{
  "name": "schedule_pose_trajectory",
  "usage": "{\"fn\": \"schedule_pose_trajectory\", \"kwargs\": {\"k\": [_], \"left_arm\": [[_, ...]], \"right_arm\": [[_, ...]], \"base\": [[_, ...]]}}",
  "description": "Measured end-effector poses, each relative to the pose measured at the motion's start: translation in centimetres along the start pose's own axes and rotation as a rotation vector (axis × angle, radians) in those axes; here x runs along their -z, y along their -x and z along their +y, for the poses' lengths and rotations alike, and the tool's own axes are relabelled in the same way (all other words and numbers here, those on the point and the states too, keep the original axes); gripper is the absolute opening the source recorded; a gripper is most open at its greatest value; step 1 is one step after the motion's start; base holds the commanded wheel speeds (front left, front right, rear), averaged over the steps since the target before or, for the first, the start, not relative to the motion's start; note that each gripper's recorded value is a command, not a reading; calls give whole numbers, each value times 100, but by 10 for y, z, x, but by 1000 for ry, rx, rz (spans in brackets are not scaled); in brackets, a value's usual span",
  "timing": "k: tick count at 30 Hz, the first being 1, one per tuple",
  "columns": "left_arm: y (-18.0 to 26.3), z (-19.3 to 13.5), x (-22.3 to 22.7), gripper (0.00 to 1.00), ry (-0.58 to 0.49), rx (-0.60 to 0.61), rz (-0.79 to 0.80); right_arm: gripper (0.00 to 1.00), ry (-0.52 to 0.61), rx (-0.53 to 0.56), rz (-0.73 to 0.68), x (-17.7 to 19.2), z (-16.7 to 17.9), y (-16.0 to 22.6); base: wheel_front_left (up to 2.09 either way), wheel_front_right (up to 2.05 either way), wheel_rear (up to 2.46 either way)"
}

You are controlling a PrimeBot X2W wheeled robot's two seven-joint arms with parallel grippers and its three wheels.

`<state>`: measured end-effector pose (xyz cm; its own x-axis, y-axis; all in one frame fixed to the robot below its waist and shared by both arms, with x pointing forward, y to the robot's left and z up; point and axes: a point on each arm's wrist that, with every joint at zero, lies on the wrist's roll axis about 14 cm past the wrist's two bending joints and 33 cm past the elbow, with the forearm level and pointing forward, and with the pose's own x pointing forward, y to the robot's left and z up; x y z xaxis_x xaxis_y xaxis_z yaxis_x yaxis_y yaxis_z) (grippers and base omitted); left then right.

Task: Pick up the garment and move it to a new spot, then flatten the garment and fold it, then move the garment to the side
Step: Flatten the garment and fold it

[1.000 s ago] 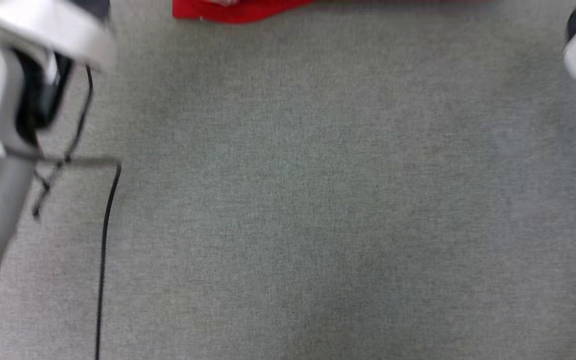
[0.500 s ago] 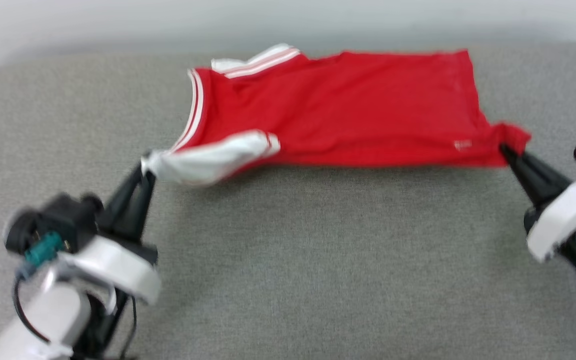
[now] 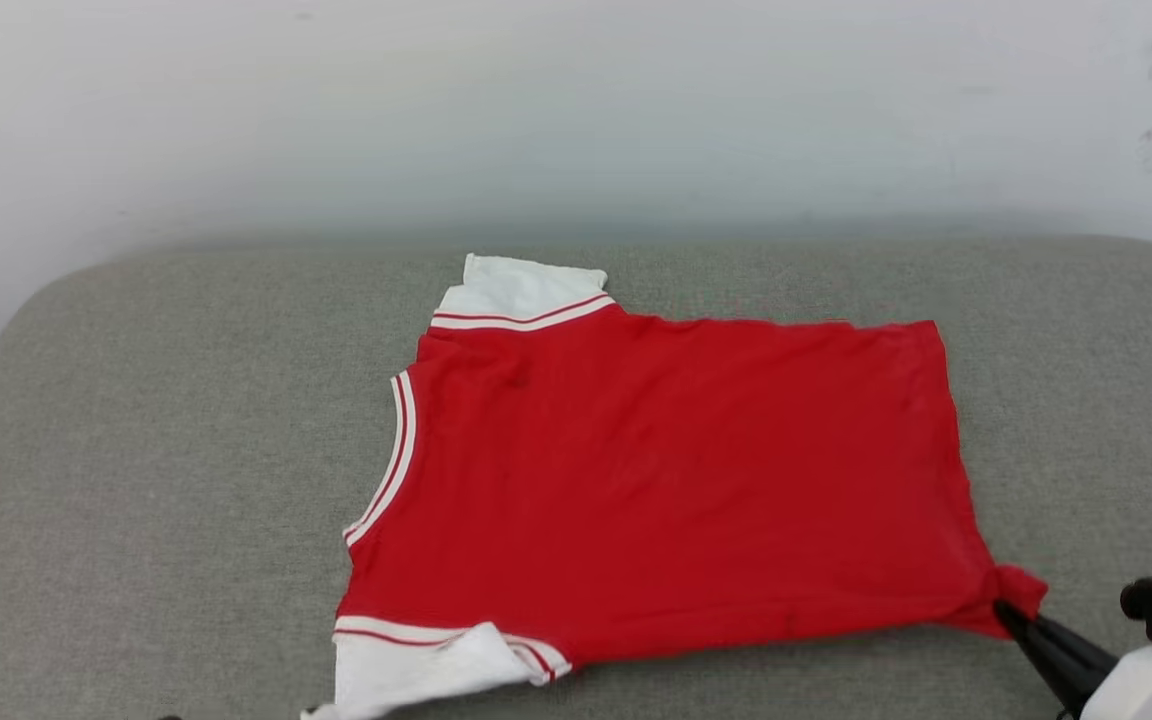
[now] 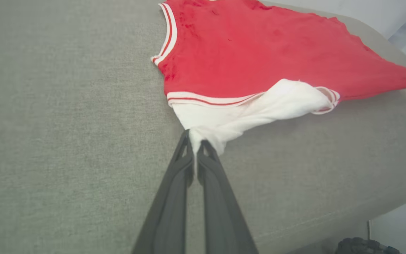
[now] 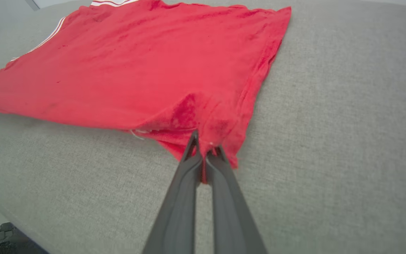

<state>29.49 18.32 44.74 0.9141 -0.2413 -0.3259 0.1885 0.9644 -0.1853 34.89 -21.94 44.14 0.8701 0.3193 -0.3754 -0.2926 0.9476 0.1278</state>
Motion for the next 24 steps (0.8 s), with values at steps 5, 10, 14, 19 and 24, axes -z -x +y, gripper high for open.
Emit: {"fn": "schedule_pose_trajectory", "kwargs": {"k": [5,10,14,19,24], "left_arm": [[20,-13,34,0,90,11,107],[34,-22,59,0,132,32,201],[33,-25,58,0,132,45,192],[16,-22,34,0,66,50,89],[-9,-20,-4,0,-30,80,-20]], "right_arm": [[0,-47,9,59,27,5,22],[0,-80,22,142,51,5,39],[0,-81,32,159,54,3,44],[0,-81,34,141,48,5,40],[0,-84,28,119,39,8,35]], "base": [[0,0,0],[0,0,0],[0,0,0],[0,0,0],[0,0,0]]}}
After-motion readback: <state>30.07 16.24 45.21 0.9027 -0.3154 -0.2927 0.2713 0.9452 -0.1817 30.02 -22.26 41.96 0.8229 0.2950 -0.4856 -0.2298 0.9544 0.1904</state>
